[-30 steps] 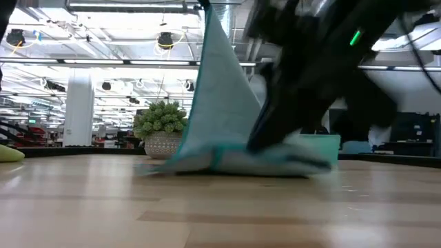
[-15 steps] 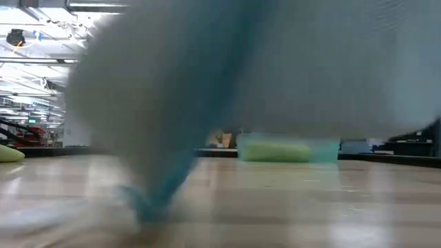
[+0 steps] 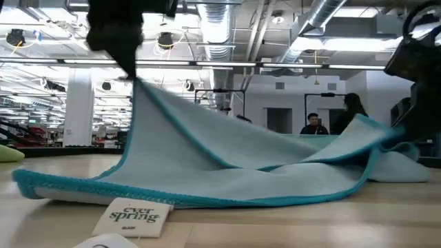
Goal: Roll microfiber towels into tight, uniform cylinder then place into a basket
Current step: Roll the blue microfiber cloth
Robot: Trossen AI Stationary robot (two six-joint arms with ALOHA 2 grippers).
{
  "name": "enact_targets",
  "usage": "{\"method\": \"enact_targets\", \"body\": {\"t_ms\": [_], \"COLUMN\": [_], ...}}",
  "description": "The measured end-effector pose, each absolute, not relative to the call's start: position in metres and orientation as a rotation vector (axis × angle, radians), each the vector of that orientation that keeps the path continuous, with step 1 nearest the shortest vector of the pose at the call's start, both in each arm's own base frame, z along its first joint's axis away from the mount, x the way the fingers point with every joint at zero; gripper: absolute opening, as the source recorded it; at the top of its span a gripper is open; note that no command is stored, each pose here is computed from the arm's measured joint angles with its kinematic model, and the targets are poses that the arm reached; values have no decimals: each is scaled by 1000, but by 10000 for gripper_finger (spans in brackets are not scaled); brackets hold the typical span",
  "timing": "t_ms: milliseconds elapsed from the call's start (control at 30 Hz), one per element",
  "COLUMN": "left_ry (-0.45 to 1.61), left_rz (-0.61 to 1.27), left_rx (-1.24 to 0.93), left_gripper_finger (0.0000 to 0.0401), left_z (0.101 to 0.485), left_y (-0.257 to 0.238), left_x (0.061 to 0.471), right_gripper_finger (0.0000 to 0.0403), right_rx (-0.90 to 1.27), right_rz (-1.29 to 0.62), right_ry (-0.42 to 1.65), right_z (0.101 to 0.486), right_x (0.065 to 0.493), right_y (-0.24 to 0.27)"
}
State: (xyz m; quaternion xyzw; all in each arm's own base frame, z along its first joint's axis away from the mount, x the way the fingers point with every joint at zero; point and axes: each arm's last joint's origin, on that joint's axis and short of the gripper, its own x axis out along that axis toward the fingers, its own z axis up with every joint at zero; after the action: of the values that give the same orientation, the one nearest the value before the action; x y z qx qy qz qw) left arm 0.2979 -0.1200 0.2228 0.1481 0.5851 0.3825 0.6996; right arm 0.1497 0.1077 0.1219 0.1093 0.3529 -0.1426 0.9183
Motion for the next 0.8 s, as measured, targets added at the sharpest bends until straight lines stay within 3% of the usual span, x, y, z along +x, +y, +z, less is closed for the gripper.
{"method": "enact_targets", "body": {"t_ms": [233, 400, 533, 800], "left_ry": [1277, 1222, 1180, 1169], "left_rz": [847, 842, 831, 766], "left_rx": [341, 337, 307, 304], "left_gripper_finger": [0, 0, 0, 0], "left_z": [194, 186, 184, 182], "left_y": [-118, -119, -121, -126], "left_x": [293, 295, 298, 302], "right_gripper_finger": [180, 189, 183, 180], "right_rx": [240, 127, -106, -565], "right_rz": [-460, -84, 201, 302], "right_ry": [827, 841, 773, 876], "right_z": [153, 171, 172, 142], "right_x": [149, 167, 177, 214], "right_y": [91, 115, 146, 194]}}
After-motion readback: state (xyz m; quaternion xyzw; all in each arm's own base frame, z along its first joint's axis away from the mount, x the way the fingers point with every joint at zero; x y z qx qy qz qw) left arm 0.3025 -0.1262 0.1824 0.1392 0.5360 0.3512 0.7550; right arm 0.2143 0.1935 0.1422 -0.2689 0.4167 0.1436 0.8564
